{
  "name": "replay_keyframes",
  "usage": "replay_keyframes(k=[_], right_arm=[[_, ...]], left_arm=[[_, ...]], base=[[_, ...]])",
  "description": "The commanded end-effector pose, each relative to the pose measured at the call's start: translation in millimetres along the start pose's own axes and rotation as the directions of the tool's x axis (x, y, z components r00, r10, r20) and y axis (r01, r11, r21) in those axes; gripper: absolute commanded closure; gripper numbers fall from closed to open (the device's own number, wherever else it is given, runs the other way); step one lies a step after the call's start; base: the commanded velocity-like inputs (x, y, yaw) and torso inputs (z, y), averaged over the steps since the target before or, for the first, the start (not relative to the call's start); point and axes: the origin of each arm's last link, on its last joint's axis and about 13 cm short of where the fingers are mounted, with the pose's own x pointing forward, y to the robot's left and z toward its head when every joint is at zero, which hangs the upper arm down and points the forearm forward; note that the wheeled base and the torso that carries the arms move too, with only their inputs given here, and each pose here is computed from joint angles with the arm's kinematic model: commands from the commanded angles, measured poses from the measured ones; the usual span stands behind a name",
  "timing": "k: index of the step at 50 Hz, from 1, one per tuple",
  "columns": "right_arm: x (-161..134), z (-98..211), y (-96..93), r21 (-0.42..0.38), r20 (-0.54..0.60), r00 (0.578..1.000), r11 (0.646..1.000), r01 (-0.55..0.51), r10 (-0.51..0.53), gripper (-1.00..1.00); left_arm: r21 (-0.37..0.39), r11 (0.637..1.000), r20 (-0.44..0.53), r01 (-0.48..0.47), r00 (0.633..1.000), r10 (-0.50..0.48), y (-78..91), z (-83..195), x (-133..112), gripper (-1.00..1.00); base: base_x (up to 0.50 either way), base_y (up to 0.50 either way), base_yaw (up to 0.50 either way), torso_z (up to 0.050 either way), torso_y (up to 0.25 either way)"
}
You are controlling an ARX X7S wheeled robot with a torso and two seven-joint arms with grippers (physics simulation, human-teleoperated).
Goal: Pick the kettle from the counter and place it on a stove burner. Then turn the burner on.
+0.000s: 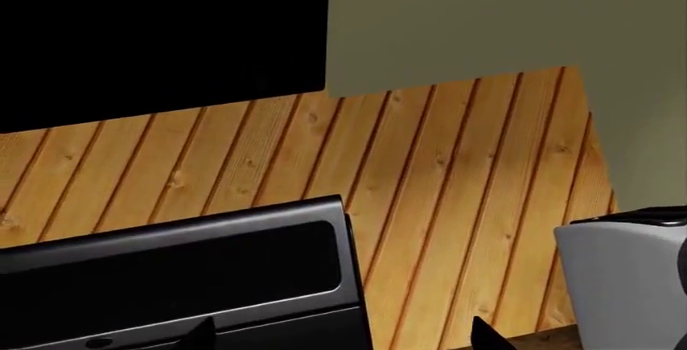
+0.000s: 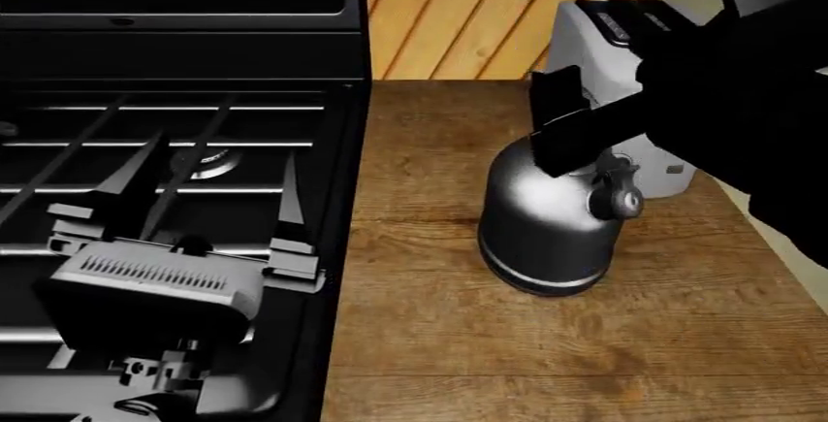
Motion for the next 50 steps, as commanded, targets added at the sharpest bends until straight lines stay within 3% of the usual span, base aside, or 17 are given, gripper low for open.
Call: replay_keyframes(k=[1,50], right_arm=[[9.9,-9.5,-3.2,0.027,-0.076,0.997,1.0,-0.001,0.003,-1.0],[49.0,-48.4,-12.1,0.088,-0.178,0.984,0.995,0.04,-0.024,-1.0]], left_arm=[[0.0,1.0,0.005,-0.001,1.0,0.001,0.5,1.8,-0.8,-1.0],[0.002,1.0,0.005,0.002,1.0,-0.002,0.8,1.9,-1.1,-1.0]], base=[[0.0,0.0,0.0,0.0,0.0],[0.0,0.0,0.0,0.0,0.0]])
